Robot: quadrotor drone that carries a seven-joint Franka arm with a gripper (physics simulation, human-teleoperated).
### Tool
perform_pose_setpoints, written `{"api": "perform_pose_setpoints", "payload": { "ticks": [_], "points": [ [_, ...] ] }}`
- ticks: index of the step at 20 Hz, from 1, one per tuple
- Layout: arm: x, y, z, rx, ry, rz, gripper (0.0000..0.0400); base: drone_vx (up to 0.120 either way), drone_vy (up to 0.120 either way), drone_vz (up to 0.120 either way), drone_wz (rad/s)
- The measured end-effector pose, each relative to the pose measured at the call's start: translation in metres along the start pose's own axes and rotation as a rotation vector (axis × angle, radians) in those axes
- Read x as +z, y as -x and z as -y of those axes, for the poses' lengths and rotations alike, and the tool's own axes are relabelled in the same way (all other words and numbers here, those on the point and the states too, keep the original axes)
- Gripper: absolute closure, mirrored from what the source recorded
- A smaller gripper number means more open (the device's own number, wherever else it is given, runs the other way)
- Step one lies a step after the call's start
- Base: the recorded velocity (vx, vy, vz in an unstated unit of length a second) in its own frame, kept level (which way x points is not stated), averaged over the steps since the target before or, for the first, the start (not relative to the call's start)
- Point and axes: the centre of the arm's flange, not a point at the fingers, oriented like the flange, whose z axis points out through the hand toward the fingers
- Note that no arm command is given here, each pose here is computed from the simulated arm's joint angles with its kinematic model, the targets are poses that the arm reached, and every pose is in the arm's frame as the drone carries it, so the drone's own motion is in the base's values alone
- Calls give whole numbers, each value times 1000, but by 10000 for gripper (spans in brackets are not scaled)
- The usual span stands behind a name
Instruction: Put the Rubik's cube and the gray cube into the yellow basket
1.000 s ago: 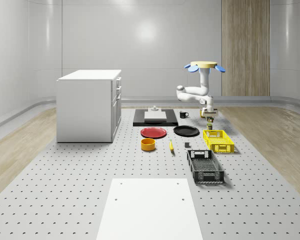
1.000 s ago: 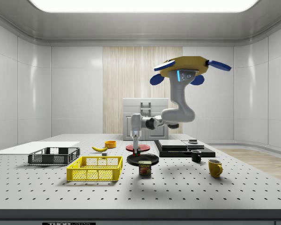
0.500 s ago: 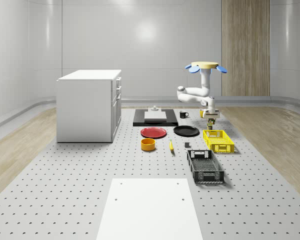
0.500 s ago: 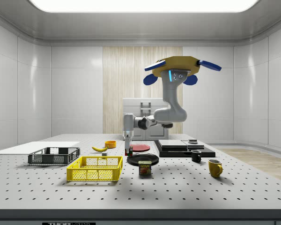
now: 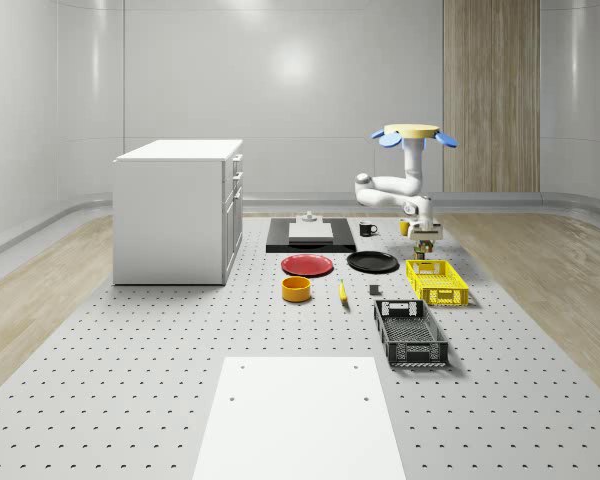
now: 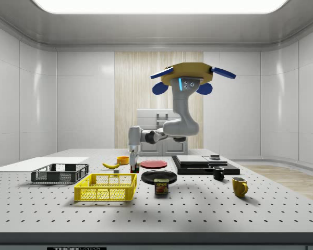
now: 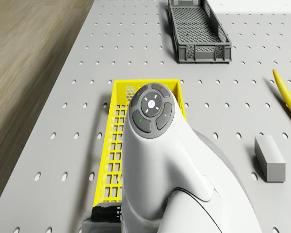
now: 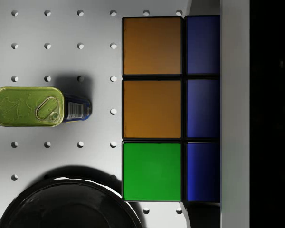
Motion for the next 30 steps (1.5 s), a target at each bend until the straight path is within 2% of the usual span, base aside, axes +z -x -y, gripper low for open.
{"api": "perform_pose_setpoints", "payload": {
  "ticks": [18, 23, 30],
  "points": [
    [0, 0, 0, 0, 0, 0, 75, 118, 0, -16, 0],
    [9, 0, 0, 0, 0, 0, 75, 0, 0, 0, 0],
    [39, 0, 0, 0, 0, 0, 75, 0, 0, 0, 0]
  ]
}}
